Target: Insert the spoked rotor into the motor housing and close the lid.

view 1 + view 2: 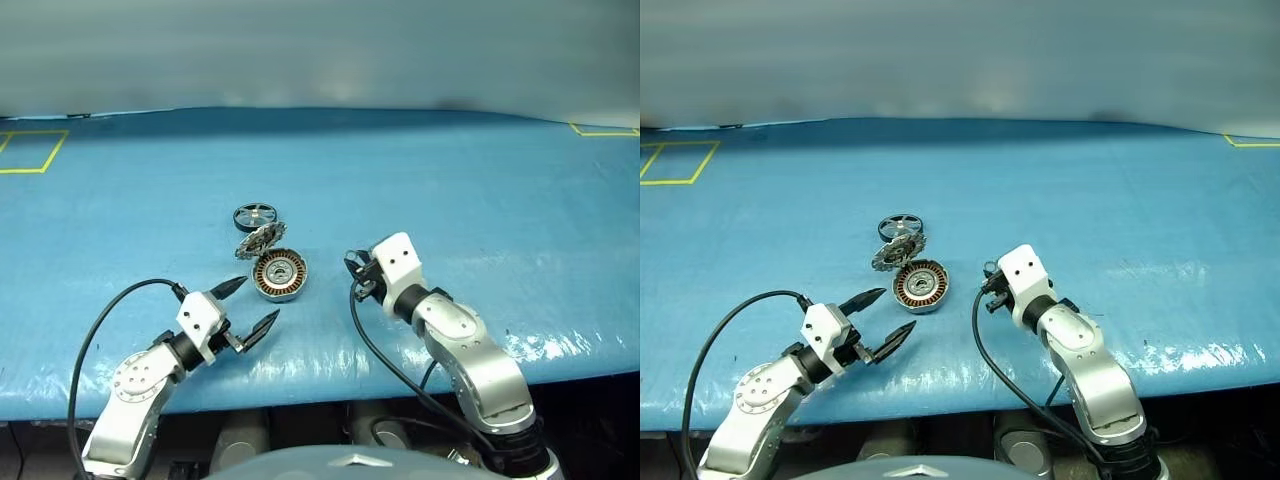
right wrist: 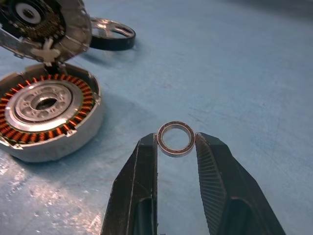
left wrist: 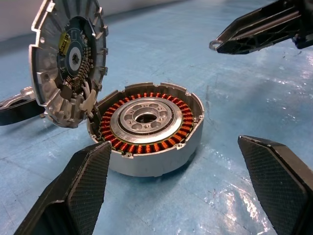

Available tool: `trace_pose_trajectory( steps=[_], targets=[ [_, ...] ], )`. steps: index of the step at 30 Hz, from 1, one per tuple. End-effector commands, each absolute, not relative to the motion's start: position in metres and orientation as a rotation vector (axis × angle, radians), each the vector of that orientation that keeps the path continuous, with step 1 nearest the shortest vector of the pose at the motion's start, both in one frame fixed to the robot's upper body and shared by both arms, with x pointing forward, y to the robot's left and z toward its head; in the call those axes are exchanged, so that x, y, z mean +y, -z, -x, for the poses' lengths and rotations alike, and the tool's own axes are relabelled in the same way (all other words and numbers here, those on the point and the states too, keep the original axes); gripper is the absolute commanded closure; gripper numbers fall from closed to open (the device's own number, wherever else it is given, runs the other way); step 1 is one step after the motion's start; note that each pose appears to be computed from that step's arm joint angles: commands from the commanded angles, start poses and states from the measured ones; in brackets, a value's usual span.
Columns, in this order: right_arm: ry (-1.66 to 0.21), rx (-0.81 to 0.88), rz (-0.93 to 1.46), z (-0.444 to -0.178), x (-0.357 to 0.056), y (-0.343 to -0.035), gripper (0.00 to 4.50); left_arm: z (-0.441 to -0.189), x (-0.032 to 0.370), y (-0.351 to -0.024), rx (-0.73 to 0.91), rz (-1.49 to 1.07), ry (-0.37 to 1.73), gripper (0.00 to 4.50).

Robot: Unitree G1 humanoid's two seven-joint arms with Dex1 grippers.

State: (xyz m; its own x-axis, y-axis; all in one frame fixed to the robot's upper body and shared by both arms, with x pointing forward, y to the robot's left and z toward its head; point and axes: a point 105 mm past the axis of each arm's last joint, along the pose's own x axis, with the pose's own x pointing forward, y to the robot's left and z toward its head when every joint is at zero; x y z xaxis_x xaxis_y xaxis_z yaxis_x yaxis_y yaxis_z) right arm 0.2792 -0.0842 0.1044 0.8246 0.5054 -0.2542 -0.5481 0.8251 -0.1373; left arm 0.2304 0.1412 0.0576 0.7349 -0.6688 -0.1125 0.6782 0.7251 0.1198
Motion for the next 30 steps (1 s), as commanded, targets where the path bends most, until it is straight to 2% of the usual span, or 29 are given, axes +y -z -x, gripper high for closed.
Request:
trace_pose_trajectory(
  steps=[1,7,13,30],
  targets=[
    [-0.629,0.141,0.209,-0.276,-0.068,-0.127,3.74,-0.232,0.142,-0.068,0.01,-0.163,0.737,0.0],
    [-0.739,0.129,0.185,-0.281,-0.026,-0.13,3.74,-0.227,0.14,-0.068,0.009,-0.158,0.745,0.0],
    [-0.816,0.151,0.218,-0.287,0.003,-0.118,3.74,-0.228,0.144,-0.068,-0.007,-0.131,0.69,0.0],
    [-0.91,0.262,0.211,-0.281,0.024,-0.086,3.74,-0.225,0.144,-0.061,0.003,-0.108,0.666,0.0]
  ],
)
